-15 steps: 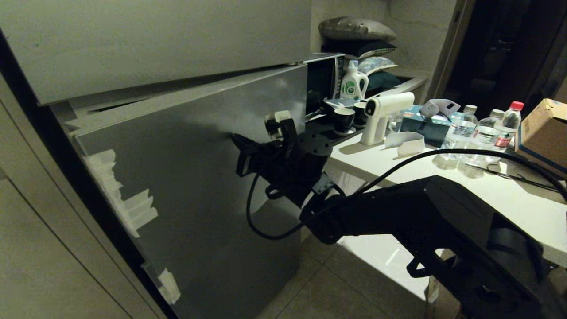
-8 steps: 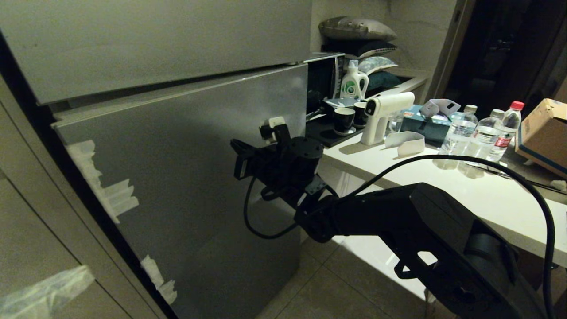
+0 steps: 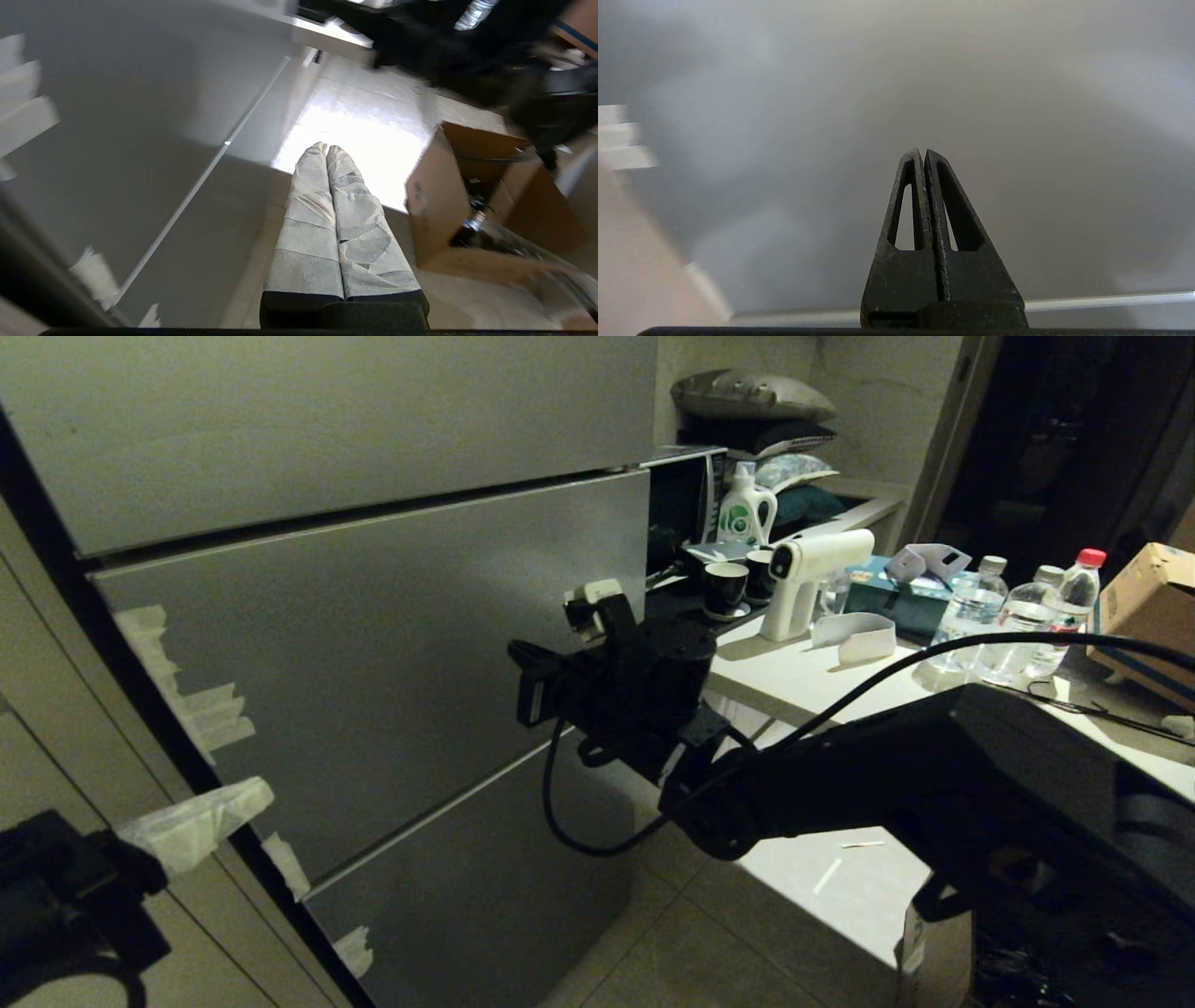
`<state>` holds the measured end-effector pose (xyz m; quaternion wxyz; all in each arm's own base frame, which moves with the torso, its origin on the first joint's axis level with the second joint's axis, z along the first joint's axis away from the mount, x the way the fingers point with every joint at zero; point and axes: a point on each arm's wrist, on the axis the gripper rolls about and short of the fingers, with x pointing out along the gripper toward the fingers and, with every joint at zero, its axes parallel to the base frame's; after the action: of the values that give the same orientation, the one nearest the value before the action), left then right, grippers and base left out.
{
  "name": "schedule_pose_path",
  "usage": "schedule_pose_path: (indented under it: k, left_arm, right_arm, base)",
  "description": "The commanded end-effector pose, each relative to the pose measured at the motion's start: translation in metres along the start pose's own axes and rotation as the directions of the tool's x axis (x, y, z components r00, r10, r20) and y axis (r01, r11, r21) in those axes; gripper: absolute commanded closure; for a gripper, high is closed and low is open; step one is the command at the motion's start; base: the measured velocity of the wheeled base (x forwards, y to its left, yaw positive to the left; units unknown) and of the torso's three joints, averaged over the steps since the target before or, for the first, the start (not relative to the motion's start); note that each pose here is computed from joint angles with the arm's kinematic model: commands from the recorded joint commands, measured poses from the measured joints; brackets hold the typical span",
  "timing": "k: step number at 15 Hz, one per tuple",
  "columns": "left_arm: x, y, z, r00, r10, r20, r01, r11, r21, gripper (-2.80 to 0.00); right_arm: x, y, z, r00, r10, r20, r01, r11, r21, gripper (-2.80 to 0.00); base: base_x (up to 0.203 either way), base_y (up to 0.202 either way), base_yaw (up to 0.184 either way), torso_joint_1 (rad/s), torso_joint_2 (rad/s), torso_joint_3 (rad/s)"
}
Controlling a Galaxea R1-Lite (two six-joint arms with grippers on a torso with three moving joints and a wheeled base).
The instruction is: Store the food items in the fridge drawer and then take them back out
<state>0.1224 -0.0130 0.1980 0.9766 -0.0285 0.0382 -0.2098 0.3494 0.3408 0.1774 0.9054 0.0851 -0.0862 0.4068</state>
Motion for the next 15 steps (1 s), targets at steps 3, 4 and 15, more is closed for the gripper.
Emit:
schedule_pose_path:
  k: [3,4,15]
  left_arm:
    - [-0.057,-0.021,0.002,0.975,0.070,0.209,-0.085,0.994,0.065,0.00]
    - [-0.070,-0.025,-0.003,0.967,0.101,0.236,-0.120,0.991,0.066,0.00]
    - [-0.130,-0.040,-0.132,0.940,0.332,0.076,-0.341,0.913,0.223,0.00]
  right_arm:
    - [-0.085,0.029,0.109,0.998,0.031,0.063,-0.031,1.000,0.004,0.00]
    - [-0.108,0.035,0.127,0.997,0.024,0.070,-0.024,1.000,0.004,0.00]
    - [-0.440,0.026,0.182,0.660,-0.702,0.268,0.747,0.651,-0.133,0.00]
  base:
    - [0.000,0.000,0.000,0.000,0.00,0.000]
    - [0.000,0.000,0.000,0.000,0.00,0.000]
    - [0.000,0.000,0.000,0.000,0.00,0.000]
